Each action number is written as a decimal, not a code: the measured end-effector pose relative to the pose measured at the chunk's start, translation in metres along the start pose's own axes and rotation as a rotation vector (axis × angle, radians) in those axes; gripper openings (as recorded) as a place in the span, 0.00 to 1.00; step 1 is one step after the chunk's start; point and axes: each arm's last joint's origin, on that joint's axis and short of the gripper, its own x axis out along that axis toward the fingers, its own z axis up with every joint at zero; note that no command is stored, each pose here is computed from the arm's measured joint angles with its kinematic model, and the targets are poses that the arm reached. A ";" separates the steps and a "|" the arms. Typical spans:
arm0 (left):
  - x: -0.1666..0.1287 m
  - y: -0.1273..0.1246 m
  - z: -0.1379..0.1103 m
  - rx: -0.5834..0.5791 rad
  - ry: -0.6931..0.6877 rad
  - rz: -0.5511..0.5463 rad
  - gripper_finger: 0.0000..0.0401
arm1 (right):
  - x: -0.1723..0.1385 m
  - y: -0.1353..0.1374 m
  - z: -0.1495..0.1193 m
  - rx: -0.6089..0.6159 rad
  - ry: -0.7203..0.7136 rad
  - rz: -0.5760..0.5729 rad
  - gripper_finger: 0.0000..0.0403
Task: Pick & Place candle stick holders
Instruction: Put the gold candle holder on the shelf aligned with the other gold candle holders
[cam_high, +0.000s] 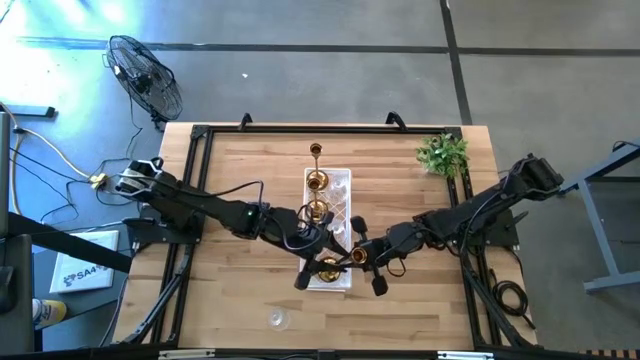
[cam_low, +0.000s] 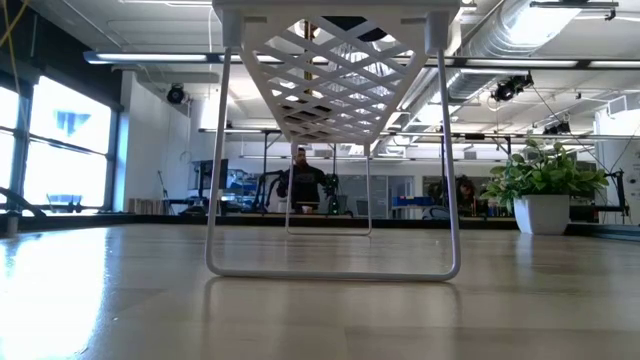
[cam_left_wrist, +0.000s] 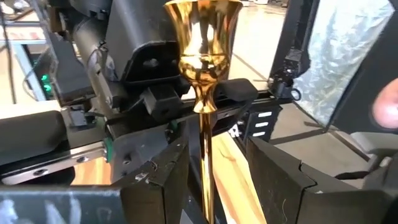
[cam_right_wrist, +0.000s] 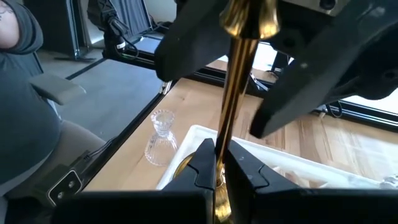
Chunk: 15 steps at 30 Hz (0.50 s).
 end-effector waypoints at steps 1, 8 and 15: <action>0.000 0.000 0.000 0.000 -0.001 0.009 0.39 | 0.000 -0.001 0.000 0.003 0.000 -0.001 0.01; 0.000 0.001 0.000 0.005 -0.004 0.041 0.39 | 0.000 -0.002 0.000 0.005 0.000 0.001 0.01; 0.000 0.002 0.001 0.008 -0.011 0.067 0.39 | 0.000 -0.002 0.000 0.006 0.000 0.002 0.01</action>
